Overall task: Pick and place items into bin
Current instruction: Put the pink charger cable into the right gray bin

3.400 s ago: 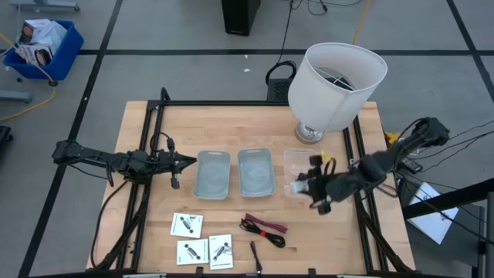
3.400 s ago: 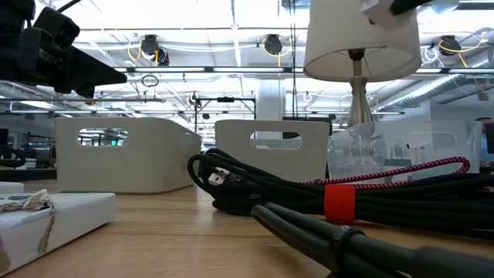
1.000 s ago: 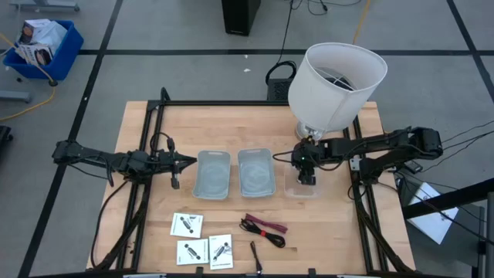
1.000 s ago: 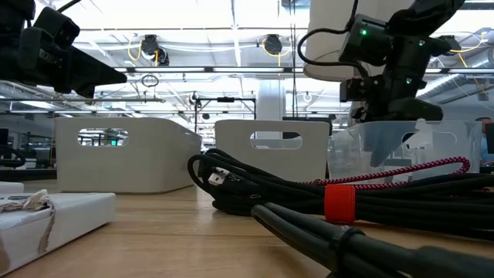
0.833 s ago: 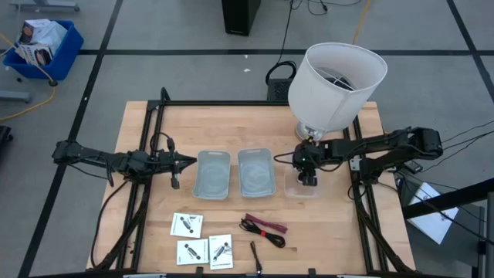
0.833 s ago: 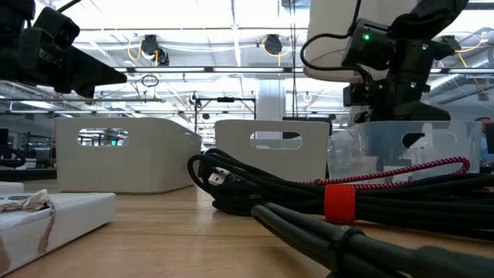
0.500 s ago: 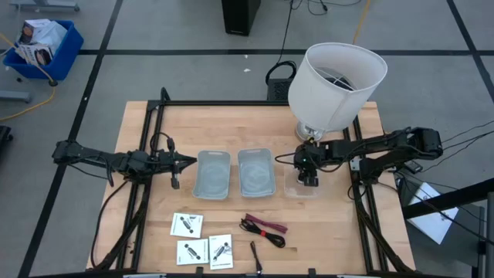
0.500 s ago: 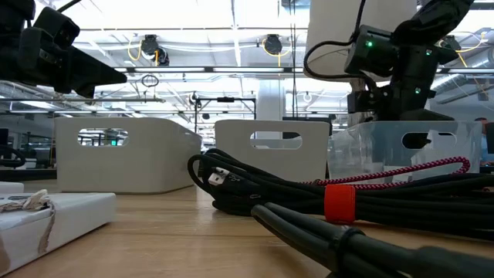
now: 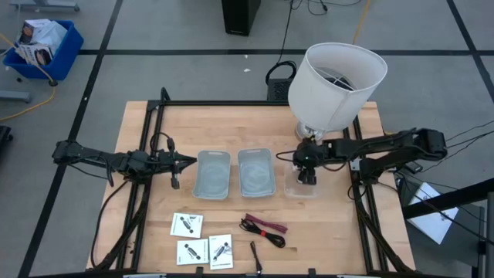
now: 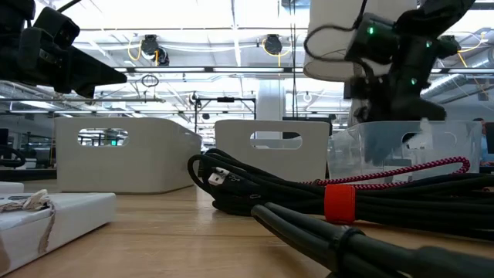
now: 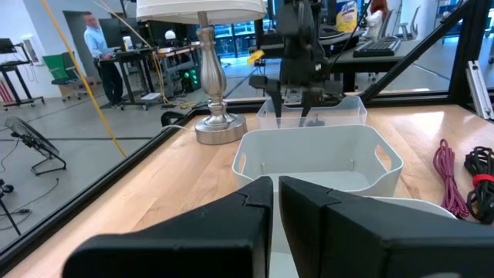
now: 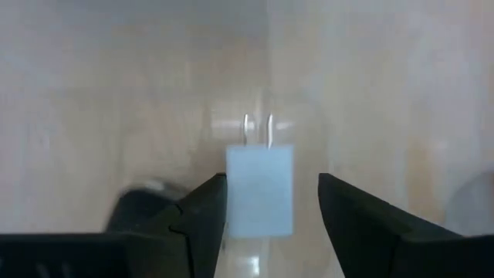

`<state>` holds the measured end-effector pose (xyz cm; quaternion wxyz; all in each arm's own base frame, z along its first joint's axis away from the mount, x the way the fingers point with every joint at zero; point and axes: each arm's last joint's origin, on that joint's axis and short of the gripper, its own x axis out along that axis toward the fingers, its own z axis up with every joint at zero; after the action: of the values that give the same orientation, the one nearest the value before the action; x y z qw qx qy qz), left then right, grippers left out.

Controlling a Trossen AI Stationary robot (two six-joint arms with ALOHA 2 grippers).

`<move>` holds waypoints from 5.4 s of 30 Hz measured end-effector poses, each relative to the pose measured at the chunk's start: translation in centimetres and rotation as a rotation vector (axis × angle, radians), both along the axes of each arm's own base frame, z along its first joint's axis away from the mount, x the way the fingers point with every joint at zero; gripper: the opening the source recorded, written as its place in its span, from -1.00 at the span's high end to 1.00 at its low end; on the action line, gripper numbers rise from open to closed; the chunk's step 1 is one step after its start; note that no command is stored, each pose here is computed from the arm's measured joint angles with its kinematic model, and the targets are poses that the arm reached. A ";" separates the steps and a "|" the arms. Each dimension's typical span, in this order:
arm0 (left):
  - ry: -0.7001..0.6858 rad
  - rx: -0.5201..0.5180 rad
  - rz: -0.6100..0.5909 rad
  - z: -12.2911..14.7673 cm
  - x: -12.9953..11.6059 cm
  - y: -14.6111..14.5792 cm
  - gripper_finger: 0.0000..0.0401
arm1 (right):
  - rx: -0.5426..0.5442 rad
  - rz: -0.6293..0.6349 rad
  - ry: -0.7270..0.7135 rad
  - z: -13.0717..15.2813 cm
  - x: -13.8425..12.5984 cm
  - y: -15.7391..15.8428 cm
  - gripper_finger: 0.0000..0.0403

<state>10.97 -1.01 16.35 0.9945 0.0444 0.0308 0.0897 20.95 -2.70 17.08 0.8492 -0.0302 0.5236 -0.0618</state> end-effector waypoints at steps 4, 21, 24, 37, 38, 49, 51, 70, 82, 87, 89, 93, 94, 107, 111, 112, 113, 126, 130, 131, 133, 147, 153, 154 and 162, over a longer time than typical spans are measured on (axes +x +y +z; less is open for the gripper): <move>0.002 0.000 0.000 0.0 0.0 0.0 0.84 | -0.011 0.001 -0.109 3.0 -0.2 0.0 0.09; 0.000 0.000 0.000 0.0 0.0 0.0 0.84 | -0.028 0.333 -0.726 8.1 -4.8 4.6 0.97; 0.001 0.000 0.000 0.0 0.0 0.0 0.84 | -0.004 0.346 -0.828 6.4 -5.7 4.5 0.99; 0.001 0.000 0.000 0.0 0.0 0.0 0.84 | 0.028 0.356 -1.145 1.5 -8.3 4.2 1.00; 0.001 0.000 0.000 0.0 0.0 0.0 0.84 | 0.032 0.351 -1.142 1.5 -8.4 4.2 1.00; 0.000 0.000 0.000 0.0 0.0 0.0 0.84 | 0.029 0.346 -1.224 2.2 -8.5 4.2 1.00; 0.000 0.000 0.000 0.0 0.0 0.0 0.84 | 0.017 0.352 -1.229 2.3 -8.5 4.2 0.99; 0.000 0.000 0.000 0.0 0.0 0.0 0.84 | 0.054 0.365 -1.190 1.9 -8.5 4.3 0.99; -0.118 -0.162 -0.001 0.9 0.0 0.0 0.84 | 0.054 0.364 -1.184 1.9 -8.5 4.3 1.00; -0.221 -0.277 -0.027 1.7 -0.1 0.0 0.84 | 0.053 0.365 -1.181 1.8 -8.4 4.3 1.00; -0.230 -0.347 -0.065 1.8 0.0 -0.1 0.84 | 0.055 0.364 -1.177 1.8 -8.4 4.3 1.00; -0.256 -0.431 -0.073 1.9 -0.1 -0.1 0.84 | 0.055 0.364 -1.170 1.7 -8.4 4.3 1.00; -0.257 -0.453 -0.074 1.9 -0.1 -0.2 0.84 | 0.054 0.364 -1.167 1.7 -8.3 4.3 1.00; -0.089 -0.578 -0.139 0.6 1.5 -1.5 0.84 | 0.080 0.351 -1.131 0.5 -8.4 4.3 0.99; -0.029 -0.551 -0.207 2.4 3.1 -2.7 0.84 | 0.075 0.352 -1.162 0.8 -8.5 4.3 0.99; -0.014 -0.529 -0.234 3.1 3.6 -3.2 0.84 | 0.071 0.353 -1.171 0.9 -8.5 4.3 0.99; -0.001 -0.498 -0.259 3.9 4.3 -3.7 0.84 | 0.067 0.355 -1.178 0.9 -8.5 4.3 0.99; 0.219 -0.098 -0.309 9.4 15.3 -10.6 0.84 | 0.033 0.372 -1.185 1.0 -8.5 4.3 0.99; 0.331 -0.125 -0.385 8.8 18.9 -12.3 0.84 | 0.052 0.362 -1.184 1.0 -8.5 4.3 0.99; 0.379 -0.124 -0.390 8.4 19.7 -12.6 0.84 | 0.055 0.361 -1.183 1.0 -8.5 4.3 0.99; 0.464 -0.130 -0.378 7.8 21.3 -13.1 0.82 | 0.057 0.360 -1.180 0.9 -8.5 4.3 0.99; 0.688 -0.140 -0.442 6.3 30.4 -15.3 0.01 | 0.048 0.365 -1.176 0.9 -8.5 4.3 0.99; 0.734 -0.106 -0.461 3.7 31.9 -15.8 -0.12 | 0.048 0.365 -1.169 0.8 -8.5 4.3 0.99; 0.738 -0.100 -0.459 3.3 32.0 -15.8 -0.12 | 0.048 0.365 -1.169 0.8 -8.5 4.3 0.99; 0.776 -0.074 -0.449 0.8 32.8 -15.5 -0.12 | 0.050 0.361 -1.169 0.8 -8.5 4.3 0.99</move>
<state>43.81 -16.48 17.14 0.9051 0.0446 0.3944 -0.1527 12.49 1.55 17.91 0.9934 -0.0598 -0.0411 0.0889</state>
